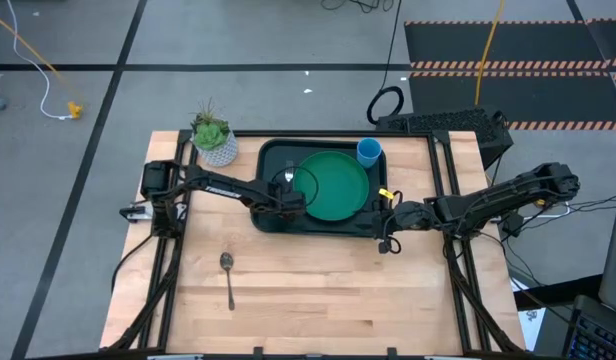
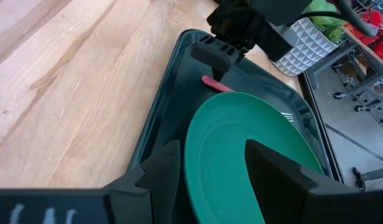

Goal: Pick and place plate/cup/fork/spoon on tray
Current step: Put the orange fork on the black tray to the left of the green plate, then put the black spoon on the black tray to the left of the orange fork

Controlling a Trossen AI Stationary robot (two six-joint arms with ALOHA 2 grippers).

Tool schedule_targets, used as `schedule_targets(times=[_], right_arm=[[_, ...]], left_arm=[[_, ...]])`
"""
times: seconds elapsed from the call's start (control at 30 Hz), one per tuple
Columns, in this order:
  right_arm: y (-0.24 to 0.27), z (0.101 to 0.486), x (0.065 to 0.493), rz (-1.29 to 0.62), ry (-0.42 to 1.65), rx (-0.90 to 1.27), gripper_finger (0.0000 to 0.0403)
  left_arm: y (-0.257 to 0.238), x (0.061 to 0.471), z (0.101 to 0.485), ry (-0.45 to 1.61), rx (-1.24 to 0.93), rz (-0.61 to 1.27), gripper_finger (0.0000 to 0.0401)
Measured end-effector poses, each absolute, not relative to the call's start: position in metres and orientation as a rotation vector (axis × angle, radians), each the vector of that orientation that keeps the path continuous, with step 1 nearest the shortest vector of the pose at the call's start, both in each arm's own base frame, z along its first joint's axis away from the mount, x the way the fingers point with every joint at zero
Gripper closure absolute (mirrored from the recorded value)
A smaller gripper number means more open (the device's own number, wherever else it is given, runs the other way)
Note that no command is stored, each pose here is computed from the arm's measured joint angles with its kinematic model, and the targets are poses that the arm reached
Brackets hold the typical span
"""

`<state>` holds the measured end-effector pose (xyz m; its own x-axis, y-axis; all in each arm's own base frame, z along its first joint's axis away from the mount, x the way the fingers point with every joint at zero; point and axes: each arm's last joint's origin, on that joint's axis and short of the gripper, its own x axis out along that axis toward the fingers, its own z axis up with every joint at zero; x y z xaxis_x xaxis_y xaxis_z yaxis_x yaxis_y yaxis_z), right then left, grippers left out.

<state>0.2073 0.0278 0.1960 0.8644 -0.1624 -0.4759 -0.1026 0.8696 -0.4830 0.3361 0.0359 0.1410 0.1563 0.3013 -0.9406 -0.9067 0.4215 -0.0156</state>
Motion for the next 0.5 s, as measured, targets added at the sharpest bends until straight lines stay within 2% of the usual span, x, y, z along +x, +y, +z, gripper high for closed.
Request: schedule_targets(times=[0.27, 0.5], right_arm=[[0.028, 0.196, 0.207, -0.037, 0.532, -0.506, 0.0229], [0.028, 0.195, 0.207, -0.036, 0.541, -0.508, 0.0229]], left_arm=[[0.036, 0.334, 0.144, 1.099, -0.687, 0.973, 0.0382], [0.023, 0.324, 0.190, 1.059, -0.676, 0.978, 0.0382]])
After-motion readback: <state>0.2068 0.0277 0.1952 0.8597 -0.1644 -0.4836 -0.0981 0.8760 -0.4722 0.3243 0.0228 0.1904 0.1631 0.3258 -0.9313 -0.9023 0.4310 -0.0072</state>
